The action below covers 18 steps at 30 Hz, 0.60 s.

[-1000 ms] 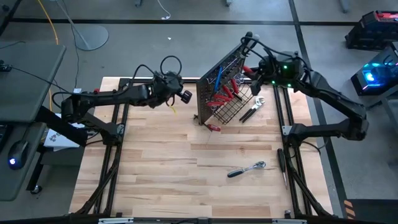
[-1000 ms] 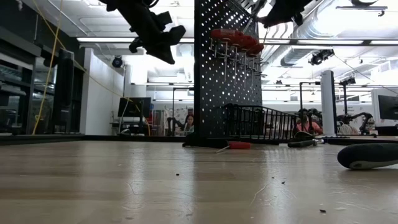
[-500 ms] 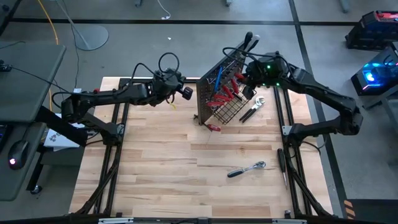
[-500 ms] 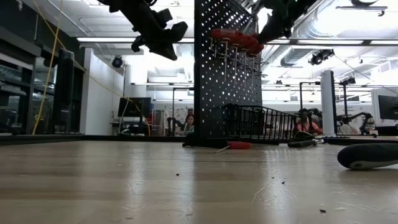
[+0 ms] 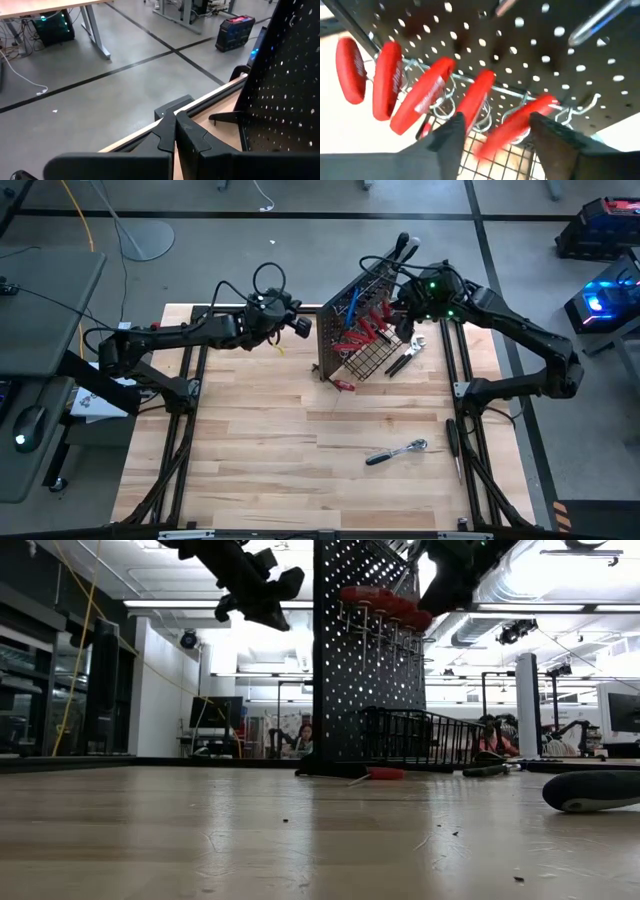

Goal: Hang tools onto peg board
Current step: Hang the red allen wrench on the peg board

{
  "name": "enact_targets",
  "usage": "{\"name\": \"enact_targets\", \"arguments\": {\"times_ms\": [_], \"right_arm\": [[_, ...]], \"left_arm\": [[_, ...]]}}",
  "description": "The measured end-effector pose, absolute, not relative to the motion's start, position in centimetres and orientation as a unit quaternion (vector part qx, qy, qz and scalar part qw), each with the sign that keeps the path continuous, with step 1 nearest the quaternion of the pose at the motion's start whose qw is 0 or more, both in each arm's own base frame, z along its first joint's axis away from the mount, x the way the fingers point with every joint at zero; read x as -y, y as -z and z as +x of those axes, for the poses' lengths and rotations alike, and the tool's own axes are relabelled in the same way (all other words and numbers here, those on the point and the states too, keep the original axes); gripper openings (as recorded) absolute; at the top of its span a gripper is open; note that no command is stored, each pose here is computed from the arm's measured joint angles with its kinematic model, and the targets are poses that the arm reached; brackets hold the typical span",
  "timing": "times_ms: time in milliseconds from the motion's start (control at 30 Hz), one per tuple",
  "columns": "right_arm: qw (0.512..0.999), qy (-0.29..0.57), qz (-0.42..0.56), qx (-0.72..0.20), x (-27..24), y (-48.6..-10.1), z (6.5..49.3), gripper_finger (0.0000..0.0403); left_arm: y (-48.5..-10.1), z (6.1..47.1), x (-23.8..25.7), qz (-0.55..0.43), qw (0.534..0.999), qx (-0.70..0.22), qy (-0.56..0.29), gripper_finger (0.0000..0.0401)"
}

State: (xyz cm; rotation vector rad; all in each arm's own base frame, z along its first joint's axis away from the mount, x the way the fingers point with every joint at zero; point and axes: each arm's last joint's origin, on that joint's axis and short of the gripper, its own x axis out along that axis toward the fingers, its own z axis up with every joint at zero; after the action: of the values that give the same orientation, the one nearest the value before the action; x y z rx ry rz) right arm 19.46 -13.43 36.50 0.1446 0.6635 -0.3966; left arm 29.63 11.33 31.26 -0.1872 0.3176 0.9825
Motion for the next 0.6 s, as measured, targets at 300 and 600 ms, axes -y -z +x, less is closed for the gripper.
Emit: {"name": "enact_targets", "arguments": {"times_ms": [300, 600], "right_arm": [[0.926, 0.198, 0.036, -0.319, 12.6, -38.8, 17.9, 0.0252], [0.910, 0.206, 0.032, -0.358, 10.8, -42.7, 15.2, 0.0253]], "left_arm": [[-31.6, 29.0, -11.6, -0.068, 0.857, -0.161, -0.485, 0.0000], [-29.9, 26.9, -9.4, -0.100, 0.837, -0.297, -0.448, 0.0000]]}}
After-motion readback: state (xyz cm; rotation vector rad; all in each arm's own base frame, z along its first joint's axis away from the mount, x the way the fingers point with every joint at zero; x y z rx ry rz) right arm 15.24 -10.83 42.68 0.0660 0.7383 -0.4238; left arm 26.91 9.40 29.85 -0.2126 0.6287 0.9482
